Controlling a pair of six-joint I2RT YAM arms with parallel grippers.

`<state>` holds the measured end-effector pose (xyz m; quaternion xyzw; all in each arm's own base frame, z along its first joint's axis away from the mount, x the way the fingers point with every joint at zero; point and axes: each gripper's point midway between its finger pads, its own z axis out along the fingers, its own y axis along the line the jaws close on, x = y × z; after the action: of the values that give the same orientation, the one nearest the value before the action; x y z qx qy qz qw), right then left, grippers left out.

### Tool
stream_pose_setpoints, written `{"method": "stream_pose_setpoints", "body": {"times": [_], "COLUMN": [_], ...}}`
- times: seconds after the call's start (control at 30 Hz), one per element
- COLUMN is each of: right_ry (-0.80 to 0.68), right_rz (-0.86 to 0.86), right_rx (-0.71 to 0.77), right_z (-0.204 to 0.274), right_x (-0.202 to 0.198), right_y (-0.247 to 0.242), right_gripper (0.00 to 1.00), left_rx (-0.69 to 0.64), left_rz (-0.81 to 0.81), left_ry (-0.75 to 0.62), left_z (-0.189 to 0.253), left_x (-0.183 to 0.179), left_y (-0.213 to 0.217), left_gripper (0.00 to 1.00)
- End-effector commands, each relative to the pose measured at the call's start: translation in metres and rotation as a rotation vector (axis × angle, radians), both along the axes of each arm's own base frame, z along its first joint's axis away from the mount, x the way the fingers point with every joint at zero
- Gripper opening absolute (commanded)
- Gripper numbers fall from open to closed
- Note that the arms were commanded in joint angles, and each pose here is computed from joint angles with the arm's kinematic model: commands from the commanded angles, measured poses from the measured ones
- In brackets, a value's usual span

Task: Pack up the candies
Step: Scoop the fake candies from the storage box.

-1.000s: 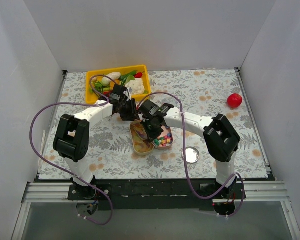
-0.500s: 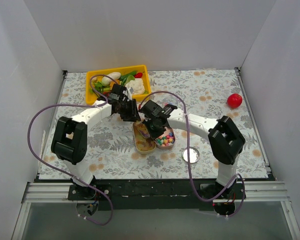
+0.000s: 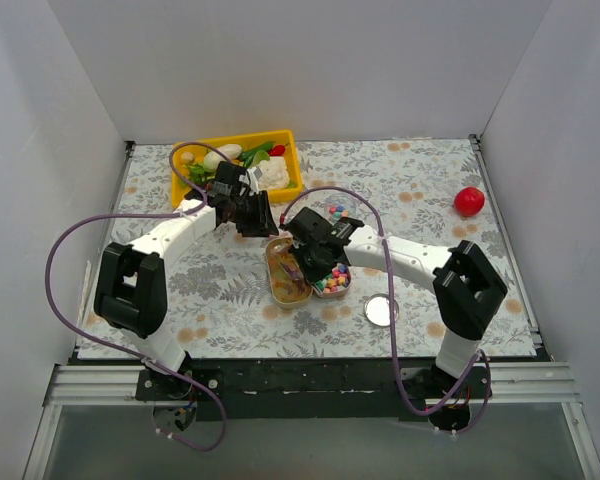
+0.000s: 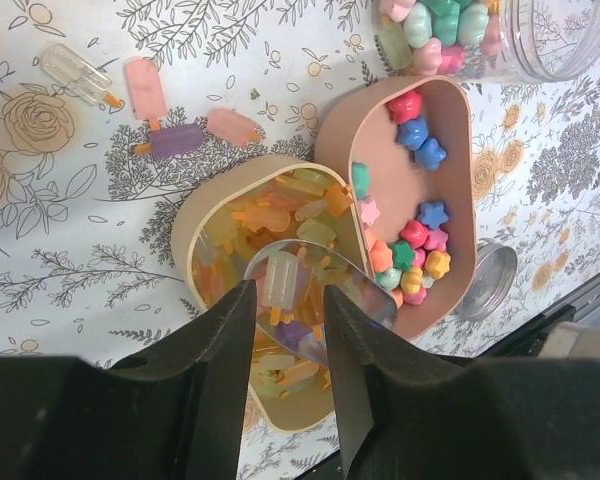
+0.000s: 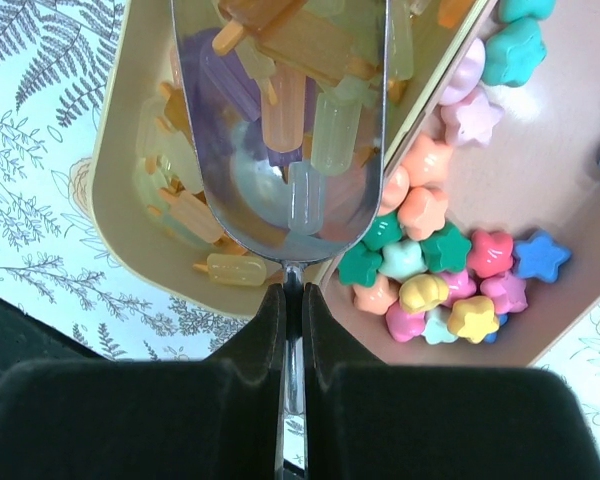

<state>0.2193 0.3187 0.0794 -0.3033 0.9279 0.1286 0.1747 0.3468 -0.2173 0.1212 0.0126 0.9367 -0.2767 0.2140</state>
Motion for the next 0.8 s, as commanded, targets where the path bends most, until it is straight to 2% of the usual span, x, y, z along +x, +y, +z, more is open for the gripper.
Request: {"method": "stream_pose_setpoints", "body": {"times": [0.0, 0.37, 0.57, 0.7, 0.77], "right_ry": [-0.081, -0.149, -0.134, -0.13, -0.121], "right_rz": [-0.006, -0.067, -0.152, -0.208, -0.235], "right_rx": [0.018, 0.08, 0.101, 0.111, 0.107], "right_z": [0.027, 0.083, 0.113, 0.125, 0.127], "right_x": [0.002, 0.012, 0.034, 0.054, 0.062], "right_y": [-0.007, -0.009, -0.016, -0.028, -0.038], "right_gripper": [0.01, 0.01, 0.01, 0.01, 0.01], "left_rx": [-0.029, -0.034, -0.015, 0.002, 0.018], "left_rz": [0.026, 0.114, 0.144, 0.15, 0.166], "left_ry": [-0.087, -0.158, -0.174, -0.168, -0.172], "left_z": [0.038, 0.06, 0.062, 0.056, 0.053], "left_x": [0.009, 0.025, 0.029, 0.027, 0.026], "left_y": [0.006, 0.024, 0.033, 0.037, 0.041], "left_gripper": [0.33, 0.34, 0.36, 0.46, 0.57]}}
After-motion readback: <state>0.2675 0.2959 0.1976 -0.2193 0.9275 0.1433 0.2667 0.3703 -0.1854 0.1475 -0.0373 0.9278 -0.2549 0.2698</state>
